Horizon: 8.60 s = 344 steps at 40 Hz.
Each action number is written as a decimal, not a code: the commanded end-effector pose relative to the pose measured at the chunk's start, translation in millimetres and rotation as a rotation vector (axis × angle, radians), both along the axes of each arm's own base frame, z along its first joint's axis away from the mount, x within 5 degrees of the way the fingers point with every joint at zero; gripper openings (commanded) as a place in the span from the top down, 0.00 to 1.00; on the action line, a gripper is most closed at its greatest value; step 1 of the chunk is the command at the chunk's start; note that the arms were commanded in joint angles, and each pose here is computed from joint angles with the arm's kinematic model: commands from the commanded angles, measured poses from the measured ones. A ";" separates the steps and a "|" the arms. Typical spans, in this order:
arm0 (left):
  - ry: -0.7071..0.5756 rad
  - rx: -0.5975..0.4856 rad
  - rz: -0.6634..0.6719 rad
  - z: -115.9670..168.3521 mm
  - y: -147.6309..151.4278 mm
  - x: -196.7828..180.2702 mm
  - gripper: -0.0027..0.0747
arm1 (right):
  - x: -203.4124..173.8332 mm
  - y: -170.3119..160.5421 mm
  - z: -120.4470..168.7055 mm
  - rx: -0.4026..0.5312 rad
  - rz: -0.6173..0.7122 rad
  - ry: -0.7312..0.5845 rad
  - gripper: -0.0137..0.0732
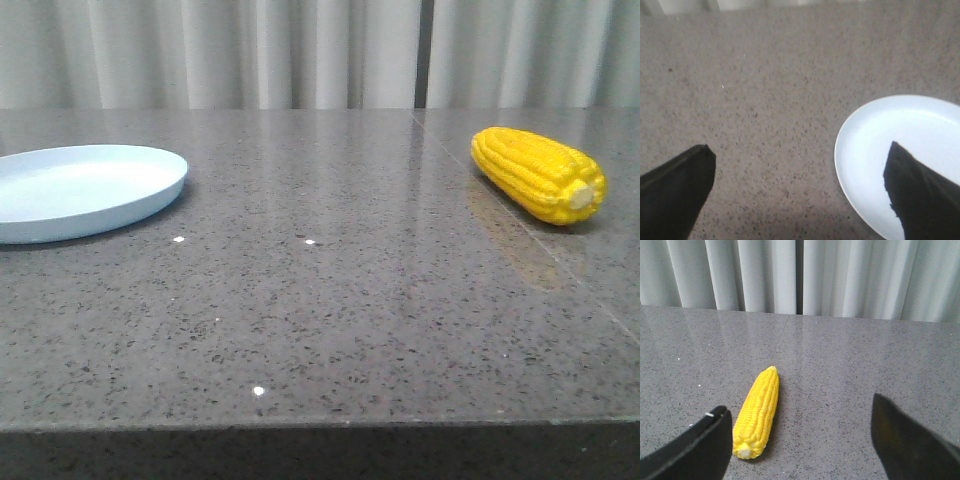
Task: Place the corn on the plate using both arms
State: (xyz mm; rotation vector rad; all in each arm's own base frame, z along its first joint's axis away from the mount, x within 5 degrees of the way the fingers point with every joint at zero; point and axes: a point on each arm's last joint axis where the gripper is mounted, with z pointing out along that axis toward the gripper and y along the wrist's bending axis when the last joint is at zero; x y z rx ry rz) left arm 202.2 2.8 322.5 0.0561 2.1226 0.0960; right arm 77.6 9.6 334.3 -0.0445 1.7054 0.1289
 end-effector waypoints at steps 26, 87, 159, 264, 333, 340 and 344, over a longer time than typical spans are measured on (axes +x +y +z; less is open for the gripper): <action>0.395 -0.026 -0.096 -47.2 -35.7 111.1 0.12 | 1.2 -1.5 17.2 0.011 -0.019 -0.096 0.16; 0.364 -0.273 -0.349 -29.3 -148.1 109.5 0.99 | 1.2 -1.5 17.2 0.011 -0.019 -0.096 0.16; -0.476 -0.080 -0.186 -22.8 -3.5 -155.3 0.99 | 1.2 -1.5 17.2 0.011 -0.018 -0.096 0.16; -0.505 -0.086 -0.185 -22.0 -2.0 -160.4 0.99 | 200.1 237.4 16.8 0.125 0.113 0.608 0.75; -0.505 -0.086 -0.185 -22.0 -2.0 -160.4 0.99 | 244.5 74.3 49.1 0.069 0.002 0.767 0.97; -0.505 -0.086 -0.185 -22.0 -2.0 -160.4 0.99 | 238.3 22.3 55.4 0.105 -0.024 0.744 0.97; -0.505 -0.086 -0.185 -22.0 -2.0 -160.4 0.99 | 221.9 4.7 57.4 0.077 -0.051 0.707 0.97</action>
